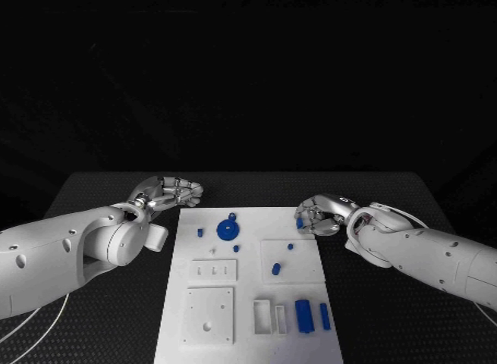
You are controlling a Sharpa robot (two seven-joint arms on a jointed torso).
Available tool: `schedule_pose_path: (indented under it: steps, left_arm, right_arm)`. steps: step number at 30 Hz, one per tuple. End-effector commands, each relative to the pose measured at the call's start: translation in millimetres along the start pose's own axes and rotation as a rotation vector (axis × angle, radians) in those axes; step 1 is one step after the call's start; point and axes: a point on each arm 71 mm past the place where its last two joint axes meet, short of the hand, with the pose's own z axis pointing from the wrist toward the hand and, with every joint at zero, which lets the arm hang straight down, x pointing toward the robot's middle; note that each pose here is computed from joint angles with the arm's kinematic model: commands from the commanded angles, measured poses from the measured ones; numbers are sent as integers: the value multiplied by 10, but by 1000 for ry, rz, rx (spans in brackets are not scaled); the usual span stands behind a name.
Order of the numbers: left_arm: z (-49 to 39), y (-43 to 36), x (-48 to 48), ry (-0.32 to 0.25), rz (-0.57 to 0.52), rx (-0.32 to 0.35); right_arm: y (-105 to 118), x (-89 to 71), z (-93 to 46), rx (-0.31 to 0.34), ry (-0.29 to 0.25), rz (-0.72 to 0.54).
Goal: Assemble the parts on the task board
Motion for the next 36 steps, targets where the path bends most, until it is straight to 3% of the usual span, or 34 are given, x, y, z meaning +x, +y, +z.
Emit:
schedule_pose_path:
  steps: [1,18,27,36]
  left_arm:
    - [2,-14,22,17,1,11]
    - [0,-6,0,10,4,5]
    - [1,1,-32,-1,8,1]
    - [6,-1,-14,7,7,2]
  right_arm:
    - [-2,21,-2,1,6,-17]
    - [-4,38,3,6,26,-19]
    - [-38,36,-6,39,30,20]
    - [-31,19,-7,51,3,30]
